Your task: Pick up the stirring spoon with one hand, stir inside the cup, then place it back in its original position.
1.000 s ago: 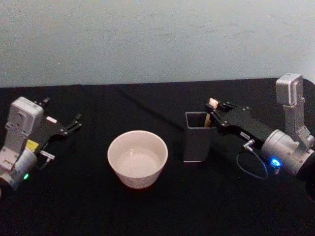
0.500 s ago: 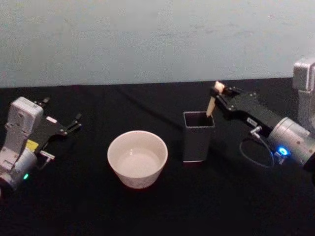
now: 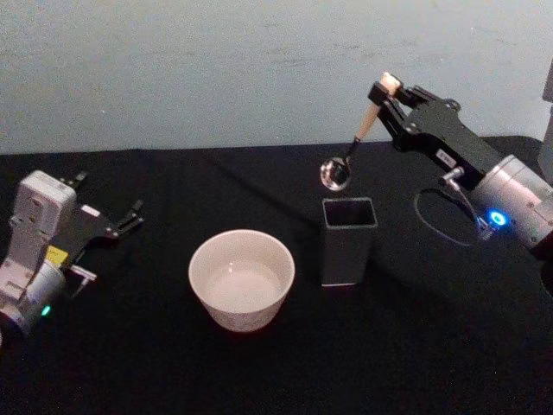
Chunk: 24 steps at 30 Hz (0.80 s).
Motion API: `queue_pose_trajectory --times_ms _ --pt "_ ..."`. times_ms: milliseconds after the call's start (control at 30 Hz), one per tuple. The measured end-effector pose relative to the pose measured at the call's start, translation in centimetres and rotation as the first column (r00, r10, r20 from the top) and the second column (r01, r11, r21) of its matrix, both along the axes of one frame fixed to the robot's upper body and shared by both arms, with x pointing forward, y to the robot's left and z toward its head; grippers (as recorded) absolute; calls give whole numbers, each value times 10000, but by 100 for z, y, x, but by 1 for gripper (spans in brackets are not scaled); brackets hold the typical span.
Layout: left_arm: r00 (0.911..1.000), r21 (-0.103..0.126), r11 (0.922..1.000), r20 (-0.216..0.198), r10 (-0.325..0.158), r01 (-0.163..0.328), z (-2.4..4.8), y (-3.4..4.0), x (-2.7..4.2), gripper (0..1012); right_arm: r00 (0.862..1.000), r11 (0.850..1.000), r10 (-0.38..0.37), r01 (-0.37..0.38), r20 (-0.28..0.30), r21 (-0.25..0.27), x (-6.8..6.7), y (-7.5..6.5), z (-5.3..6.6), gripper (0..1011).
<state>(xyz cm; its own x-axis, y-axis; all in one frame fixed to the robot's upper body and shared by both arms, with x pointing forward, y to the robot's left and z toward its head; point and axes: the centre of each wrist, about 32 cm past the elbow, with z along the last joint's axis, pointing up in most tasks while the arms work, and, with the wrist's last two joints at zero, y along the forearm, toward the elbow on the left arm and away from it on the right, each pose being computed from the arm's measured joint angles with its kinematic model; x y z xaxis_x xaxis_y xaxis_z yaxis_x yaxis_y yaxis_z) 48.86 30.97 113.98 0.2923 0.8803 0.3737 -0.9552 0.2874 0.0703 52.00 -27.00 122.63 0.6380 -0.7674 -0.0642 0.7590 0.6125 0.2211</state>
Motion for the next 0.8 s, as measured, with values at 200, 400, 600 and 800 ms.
queue_pose_trajectory --times_ms 200,400,600,800 --pt "10000 0 10000 0 0 0 0 0 0 1001 9990 9989 404 -409 206 233 59 150 45 214" --pt "10000 0 10000 -1 0 0 0 0 0 1001 9950 9950 991 -993 113 132 90 300 15 214" --pt "10000 0 10000 0 0 0 0 0 0 1001 9852 9845 1708 -1713 -174 -385 108 459 -95 214" --pt "10000 0 10000 0 1 -1 0 0 0 1001 9746 9705 2205 -2233 -393 -911 109 574 -223 214"
